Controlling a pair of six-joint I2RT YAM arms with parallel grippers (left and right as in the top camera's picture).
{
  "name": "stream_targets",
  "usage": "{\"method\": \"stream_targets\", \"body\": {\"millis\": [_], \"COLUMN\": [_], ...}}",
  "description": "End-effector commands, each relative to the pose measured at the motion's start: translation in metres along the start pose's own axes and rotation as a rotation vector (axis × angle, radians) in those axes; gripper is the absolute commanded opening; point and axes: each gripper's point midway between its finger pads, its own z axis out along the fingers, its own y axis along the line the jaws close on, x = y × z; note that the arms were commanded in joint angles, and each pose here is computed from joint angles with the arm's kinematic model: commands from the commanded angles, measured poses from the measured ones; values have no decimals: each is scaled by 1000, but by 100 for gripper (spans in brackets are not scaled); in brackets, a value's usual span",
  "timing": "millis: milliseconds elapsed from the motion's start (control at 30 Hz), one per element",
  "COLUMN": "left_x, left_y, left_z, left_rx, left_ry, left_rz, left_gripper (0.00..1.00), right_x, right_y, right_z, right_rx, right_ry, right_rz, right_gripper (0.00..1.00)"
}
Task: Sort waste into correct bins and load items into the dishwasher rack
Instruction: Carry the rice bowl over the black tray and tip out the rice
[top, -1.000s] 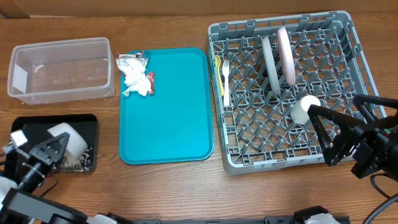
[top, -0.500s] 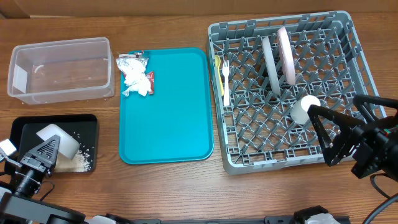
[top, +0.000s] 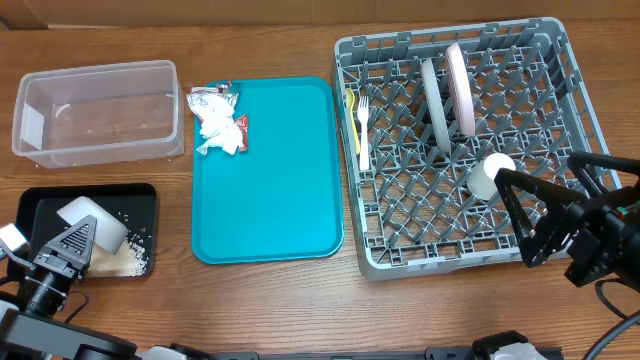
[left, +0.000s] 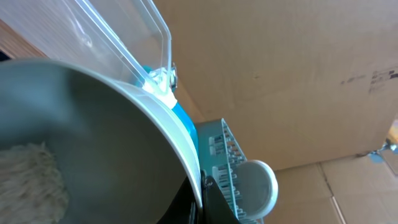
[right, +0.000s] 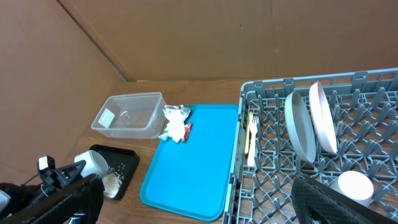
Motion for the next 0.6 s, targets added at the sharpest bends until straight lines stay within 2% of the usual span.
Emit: {"method": "stream_targets", "body": {"millis": [0, 67, 133, 167, 233, 333, 400, 467, 567], "left_x": [0, 4, 3, 3, 6, 5, 6, 3, 5], "left_y": [-3, -9, -7, -3, -6, -4, -2, -3, -2], "left_z": [0, 0, 0, 1, 0, 1, 0, 1, 0], "left_rx": [31, 45, 37, 24, 28, 22, 16, 22, 14], "left_ry": [-18, -17, -17, -10, -6, -6, 0, -7, 0], "left_rz": [7, -43, 85, 82, -52, 89, -37, 43, -24], "left_gripper": [4, 4, 4, 4, 4, 4, 4, 4, 4], "right_x": [-1, -1, -1, -1, -1, -1, -1, -1, -1], "right_y": [-1, -1, -1, -1, -1, -1, -1, -1, -1], "right_z": [-1, -1, -1, -1, -1, -1, -1, -1, -1], "right_rx": [6, 6, 6, 6, 6, 6, 6, 6, 6], "right_ry": [-7, -7, -7, -7, -7, -7, -7, -7, -7], "right_rz": [-1, -2, -2, -1, -2, -2, -2, -1, -1], "right_gripper": [100, 100, 100, 100, 100, 100, 100, 100, 100]}}
